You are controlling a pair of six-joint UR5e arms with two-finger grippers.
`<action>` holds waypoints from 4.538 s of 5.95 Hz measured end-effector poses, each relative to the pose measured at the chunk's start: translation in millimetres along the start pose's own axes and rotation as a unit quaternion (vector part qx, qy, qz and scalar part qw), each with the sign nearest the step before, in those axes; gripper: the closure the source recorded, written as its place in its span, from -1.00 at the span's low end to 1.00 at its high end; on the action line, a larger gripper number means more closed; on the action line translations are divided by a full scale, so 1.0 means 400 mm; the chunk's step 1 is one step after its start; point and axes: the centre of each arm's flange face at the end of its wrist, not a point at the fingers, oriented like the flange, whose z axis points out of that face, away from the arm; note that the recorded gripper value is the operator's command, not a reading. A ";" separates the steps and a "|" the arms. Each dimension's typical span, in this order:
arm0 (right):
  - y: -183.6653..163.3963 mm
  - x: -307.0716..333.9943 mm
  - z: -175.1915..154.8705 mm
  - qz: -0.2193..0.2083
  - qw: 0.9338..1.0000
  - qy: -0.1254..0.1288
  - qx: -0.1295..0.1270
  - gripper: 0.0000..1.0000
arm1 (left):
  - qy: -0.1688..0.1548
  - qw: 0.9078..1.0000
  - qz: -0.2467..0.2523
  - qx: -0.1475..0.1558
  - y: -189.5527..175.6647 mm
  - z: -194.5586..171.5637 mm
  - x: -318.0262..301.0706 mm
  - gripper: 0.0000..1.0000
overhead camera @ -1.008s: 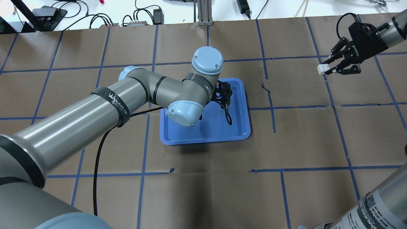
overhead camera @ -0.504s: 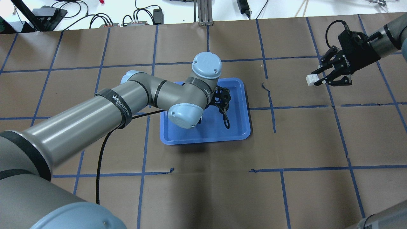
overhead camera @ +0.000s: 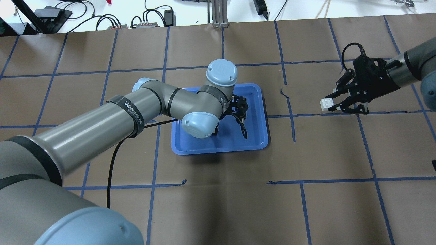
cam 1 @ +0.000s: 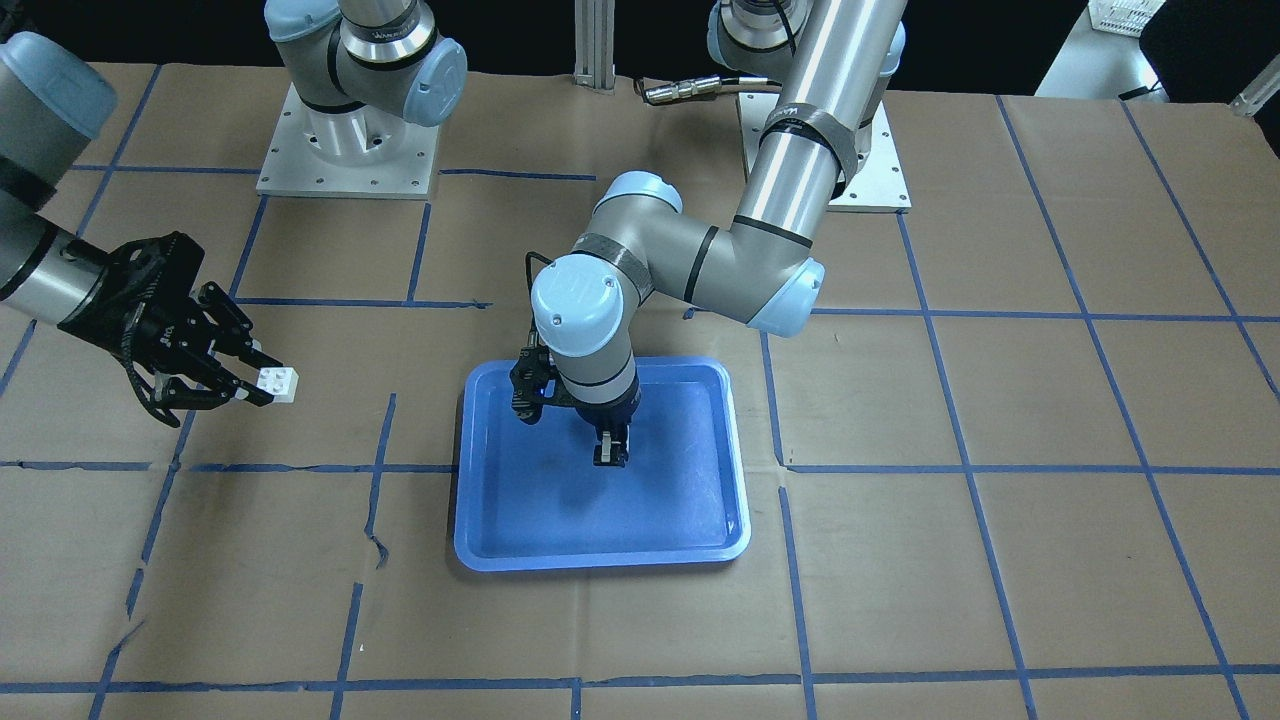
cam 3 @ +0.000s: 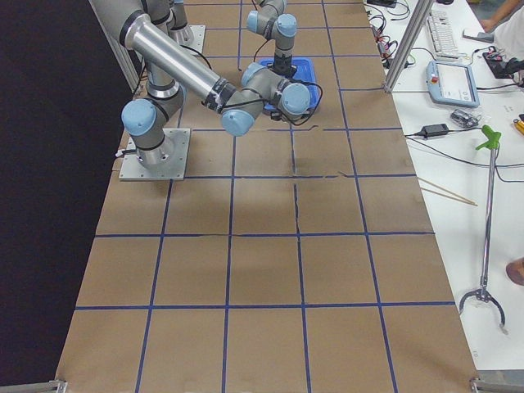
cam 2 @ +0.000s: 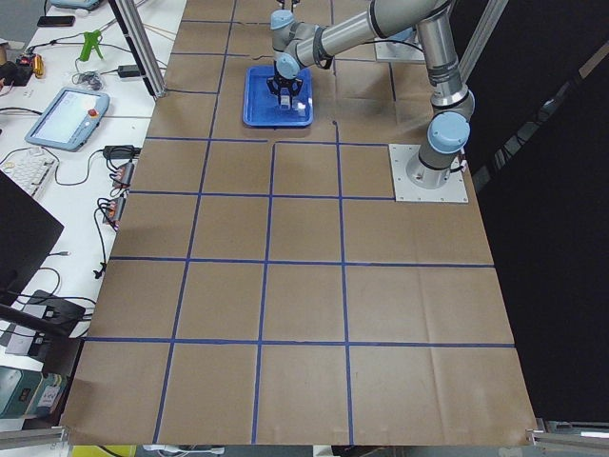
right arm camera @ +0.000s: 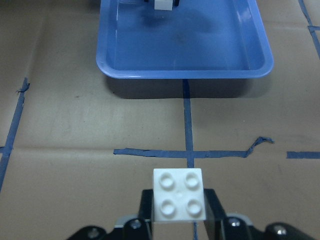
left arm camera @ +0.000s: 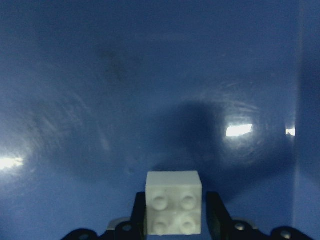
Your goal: Assemble white blocks and place on blue tray
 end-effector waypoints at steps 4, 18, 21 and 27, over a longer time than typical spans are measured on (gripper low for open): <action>-0.011 -0.013 0.032 -0.001 1.000 0.005 0.000 0.35 | -0.039 0.998 -0.038 0.017 0.082 -0.160 -0.039 -0.69; -0.451 0.040 0.626 0.029 0.998 0.045 0.026 0.35 | -0.004 0.694 -0.716 0.077 0.613 -0.754 0.129 -0.99; -0.469 -0.003 0.660 0.026 0.999 0.031 0.027 0.35 | 0.001 0.681 -0.728 0.079 0.642 -0.745 0.129 -0.99; -0.499 -0.032 0.686 0.021 0.999 0.027 0.029 0.35 | -0.001 0.675 -0.732 0.087 0.669 -0.750 0.120 -0.99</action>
